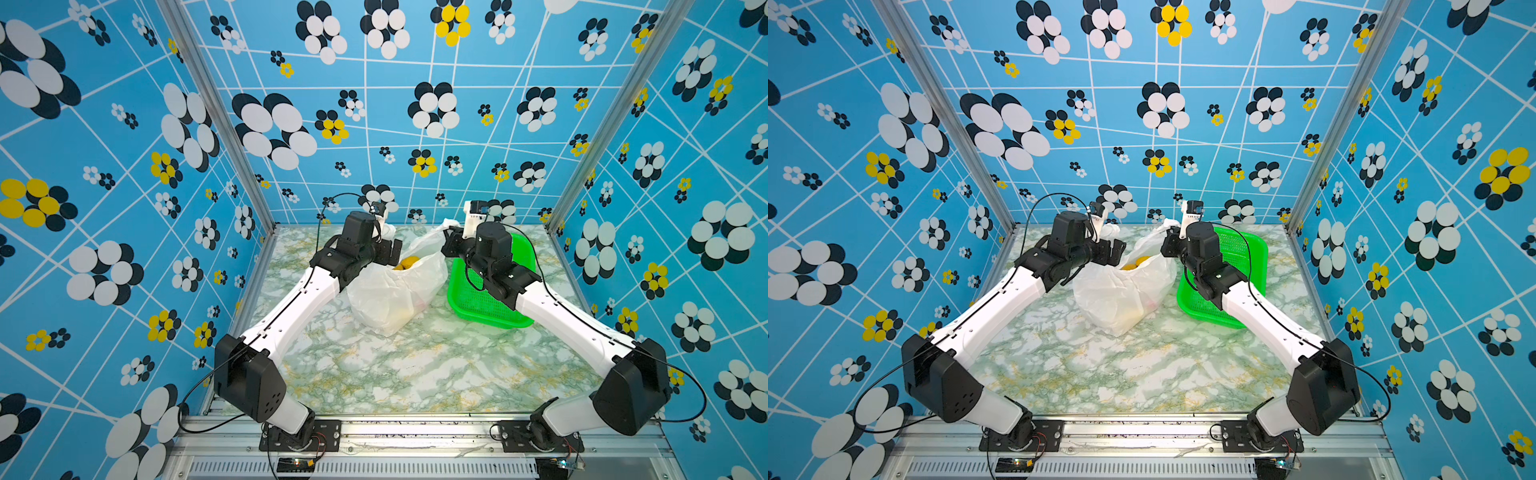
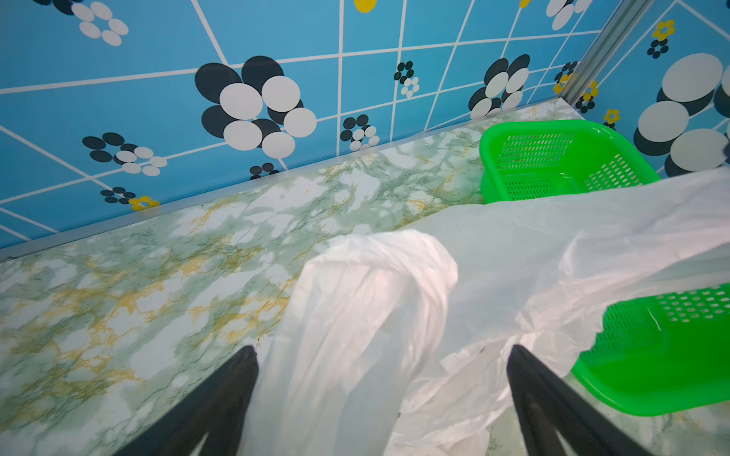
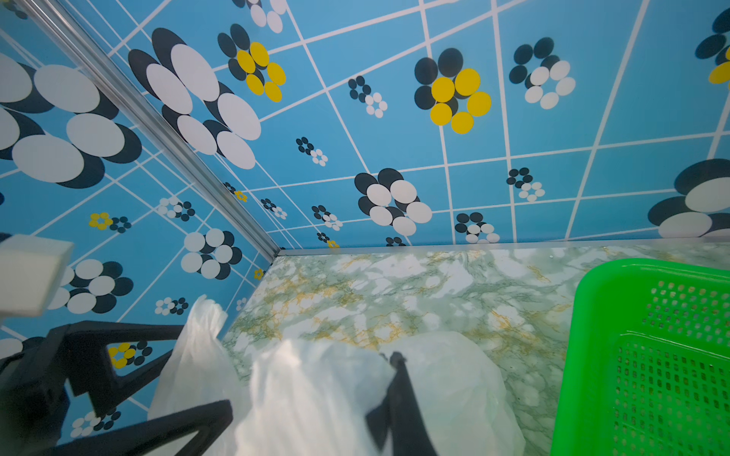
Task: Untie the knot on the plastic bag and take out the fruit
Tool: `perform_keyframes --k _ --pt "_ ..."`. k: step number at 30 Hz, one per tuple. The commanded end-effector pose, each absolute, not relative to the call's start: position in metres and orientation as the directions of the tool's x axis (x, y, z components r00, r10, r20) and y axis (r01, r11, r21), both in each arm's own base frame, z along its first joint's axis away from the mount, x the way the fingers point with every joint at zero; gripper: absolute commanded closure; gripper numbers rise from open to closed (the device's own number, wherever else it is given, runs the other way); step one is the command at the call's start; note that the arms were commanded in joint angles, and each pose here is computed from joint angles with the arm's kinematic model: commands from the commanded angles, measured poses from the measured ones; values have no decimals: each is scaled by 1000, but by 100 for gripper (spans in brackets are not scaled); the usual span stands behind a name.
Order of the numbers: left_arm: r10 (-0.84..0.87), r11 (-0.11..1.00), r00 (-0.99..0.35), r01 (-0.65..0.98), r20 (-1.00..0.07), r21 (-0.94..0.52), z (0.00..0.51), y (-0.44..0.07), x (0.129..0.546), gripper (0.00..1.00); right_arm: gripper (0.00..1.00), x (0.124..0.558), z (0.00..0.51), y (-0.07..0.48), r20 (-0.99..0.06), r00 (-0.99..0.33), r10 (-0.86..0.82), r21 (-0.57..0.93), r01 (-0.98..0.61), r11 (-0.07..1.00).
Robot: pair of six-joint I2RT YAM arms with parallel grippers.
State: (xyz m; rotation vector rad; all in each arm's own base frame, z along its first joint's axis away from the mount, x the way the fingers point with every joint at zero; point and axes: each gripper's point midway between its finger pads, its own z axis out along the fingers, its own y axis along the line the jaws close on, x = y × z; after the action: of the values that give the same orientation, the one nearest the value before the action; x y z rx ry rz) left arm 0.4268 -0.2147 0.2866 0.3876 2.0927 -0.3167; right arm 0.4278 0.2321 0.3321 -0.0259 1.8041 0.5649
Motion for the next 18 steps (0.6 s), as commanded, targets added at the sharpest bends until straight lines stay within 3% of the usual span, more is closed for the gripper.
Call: perform_keyframes --k 1,2,4,5,6,14,18 --pt "187 915 -495 403 -849 -33 279 -219 442 10 95 424 341 233 -914 -291 285 372 -314 874" --pt "190 908 -487 417 -852 -36 279 -223 447 23 95 425 341 233 -913 -289 287 373 -311 874" --pt "184 895 -469 443 -864 -50 283 -228 463 72 95 433 338 232 -910 -296 291 374 -279 884" --pt "181 890 -455 453 -872 -52 287 -230 470 89 96 437 337 230 -909 -297 292 372 -262 890" --pt "174 889 -434 455 -884 -48 296 -229 479 100 96 442 337 229 -908 -296 297 371 -240 897" --pt "21 886 -312 446 -950 -128 396 -174 534 100 100 496 366 226 -863 -226 452 483 -105 869" --pt "-20 885 -262 444 -965 -139 445 -142 534 100 100 524 393 240 -827 -184 531 554 -110 825"
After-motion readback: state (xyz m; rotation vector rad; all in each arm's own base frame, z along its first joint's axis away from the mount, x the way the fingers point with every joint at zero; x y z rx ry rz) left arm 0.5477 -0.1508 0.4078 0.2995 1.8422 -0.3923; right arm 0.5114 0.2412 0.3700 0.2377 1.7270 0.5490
